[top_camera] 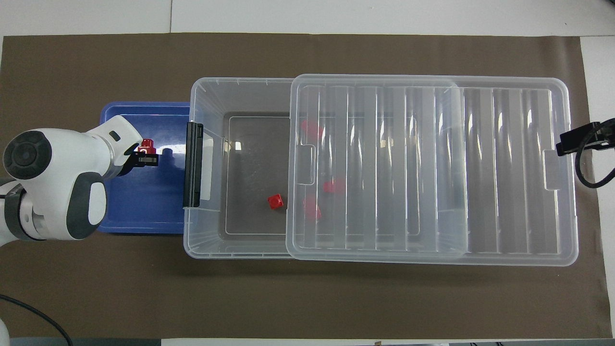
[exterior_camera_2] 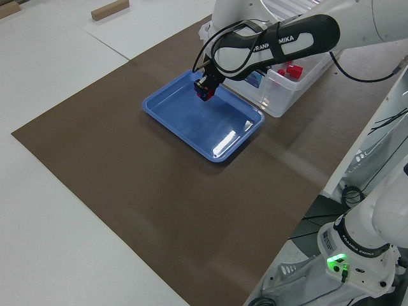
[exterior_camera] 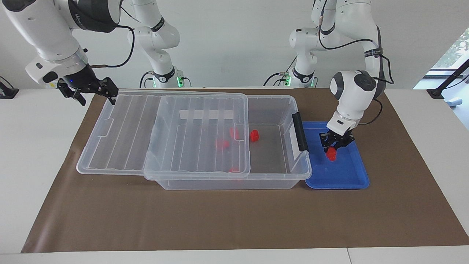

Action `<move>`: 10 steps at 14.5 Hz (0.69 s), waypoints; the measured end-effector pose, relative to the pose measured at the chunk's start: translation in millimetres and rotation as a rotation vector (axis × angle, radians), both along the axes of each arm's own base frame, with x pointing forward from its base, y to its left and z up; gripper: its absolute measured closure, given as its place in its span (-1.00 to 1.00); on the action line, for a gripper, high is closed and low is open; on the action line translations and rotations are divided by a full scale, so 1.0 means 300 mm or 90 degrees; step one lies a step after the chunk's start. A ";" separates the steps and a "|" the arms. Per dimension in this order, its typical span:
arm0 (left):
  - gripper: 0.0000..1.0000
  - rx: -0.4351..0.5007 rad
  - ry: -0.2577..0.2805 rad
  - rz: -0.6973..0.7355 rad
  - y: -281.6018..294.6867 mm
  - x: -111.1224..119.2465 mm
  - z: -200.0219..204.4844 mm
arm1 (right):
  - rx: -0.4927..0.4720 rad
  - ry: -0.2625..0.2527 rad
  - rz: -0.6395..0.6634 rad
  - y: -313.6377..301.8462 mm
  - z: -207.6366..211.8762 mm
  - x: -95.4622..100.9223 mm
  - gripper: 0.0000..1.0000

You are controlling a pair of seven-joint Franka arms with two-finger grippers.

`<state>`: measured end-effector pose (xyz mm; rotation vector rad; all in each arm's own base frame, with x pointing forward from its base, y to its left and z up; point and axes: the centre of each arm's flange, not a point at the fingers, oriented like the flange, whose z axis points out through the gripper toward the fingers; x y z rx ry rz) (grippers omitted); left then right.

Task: Place red block in blue tray from box
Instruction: 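Carry the red block over the blue tray with the left gripper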

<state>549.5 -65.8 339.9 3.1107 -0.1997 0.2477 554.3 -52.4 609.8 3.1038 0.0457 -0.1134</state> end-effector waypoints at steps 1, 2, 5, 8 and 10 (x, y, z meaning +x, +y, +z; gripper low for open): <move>0.32 0.000 0.000 0.001 0.004 0.005 -0.028 | 0.000 0.000 0.000 0.000 0.000 0.000 -1.00; 0.32 0.000 0.000 0.001 0.003 0.008 -0.049 | 0.000 0.000 0.000 -0.001 0.000 0.000 -1.00; 0.32 0.000 0.006 0.001 0.002 0.011 -0.082 | 0.000 0.000 -0.001 -0.002 0.000 0.000 -1.00; -0.22 0.000 0.004 0.000 -0.001 0.014 -0.077 | 0.000 0.000 -0.001 -0.003 0.000 0.000 -1.00; -0.64 0.000 0.003 0.000 -0.001 0.016 -0.050 | 0.000 0.000 -0.002 -0.005 0.000 0.000 -1.00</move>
